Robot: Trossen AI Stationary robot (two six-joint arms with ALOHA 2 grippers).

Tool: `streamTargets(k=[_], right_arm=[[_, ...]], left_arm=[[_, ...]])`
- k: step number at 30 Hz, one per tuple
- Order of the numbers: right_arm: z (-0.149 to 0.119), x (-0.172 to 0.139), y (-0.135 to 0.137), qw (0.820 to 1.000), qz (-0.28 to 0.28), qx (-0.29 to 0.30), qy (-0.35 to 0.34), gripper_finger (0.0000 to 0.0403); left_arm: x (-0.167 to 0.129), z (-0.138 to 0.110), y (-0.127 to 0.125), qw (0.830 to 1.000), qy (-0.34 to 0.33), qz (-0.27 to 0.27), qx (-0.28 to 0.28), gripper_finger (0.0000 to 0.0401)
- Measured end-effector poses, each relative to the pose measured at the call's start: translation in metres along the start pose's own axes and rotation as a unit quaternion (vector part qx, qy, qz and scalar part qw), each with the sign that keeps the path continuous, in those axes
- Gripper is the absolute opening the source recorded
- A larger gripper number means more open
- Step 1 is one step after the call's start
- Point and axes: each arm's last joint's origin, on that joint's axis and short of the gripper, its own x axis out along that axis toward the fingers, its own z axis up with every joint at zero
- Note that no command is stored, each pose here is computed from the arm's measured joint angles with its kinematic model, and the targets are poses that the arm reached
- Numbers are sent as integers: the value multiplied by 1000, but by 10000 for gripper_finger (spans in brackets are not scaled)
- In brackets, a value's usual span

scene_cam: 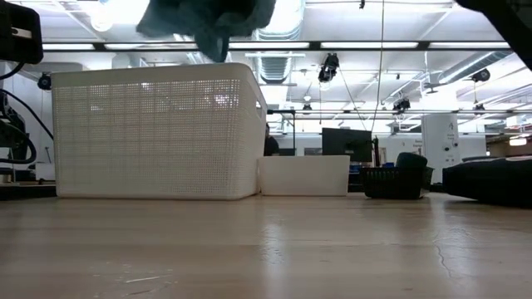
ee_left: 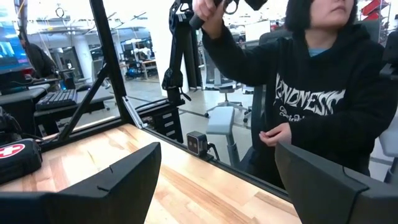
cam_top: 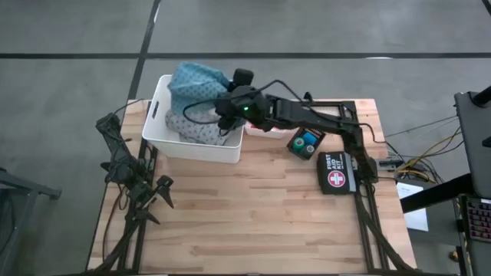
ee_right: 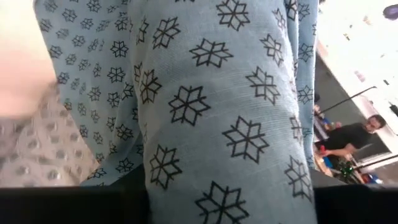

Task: Pick & Place Medicine items
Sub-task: Put the blue patient gown into the big white bin

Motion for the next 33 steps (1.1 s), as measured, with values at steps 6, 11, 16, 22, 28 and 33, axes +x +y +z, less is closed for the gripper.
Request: streamTargets(k=[6,11,16,22,28,33], right_arm=[[-12,28,26,999,10,-29,28,141],[-21,43,41,997,21,-55,46,141],[-30,56,44,997,17,-38,62,141],[-34,65,58,996,74,2,42,141],[-28,64,64,986,164,25,-21,141],[-33,67,61,991,127,43,15,141]], left_arm=[[0,0,0,1000,0,0,0,320],[0,0,0,1000,0,0,0,320],[0,0,0,1000,0,0,0,320],[0,0,0,1000,0,0,0,320],[0,0,0,1000,0,0,0,320],[0,0,0,1000,0,0,0,320]])
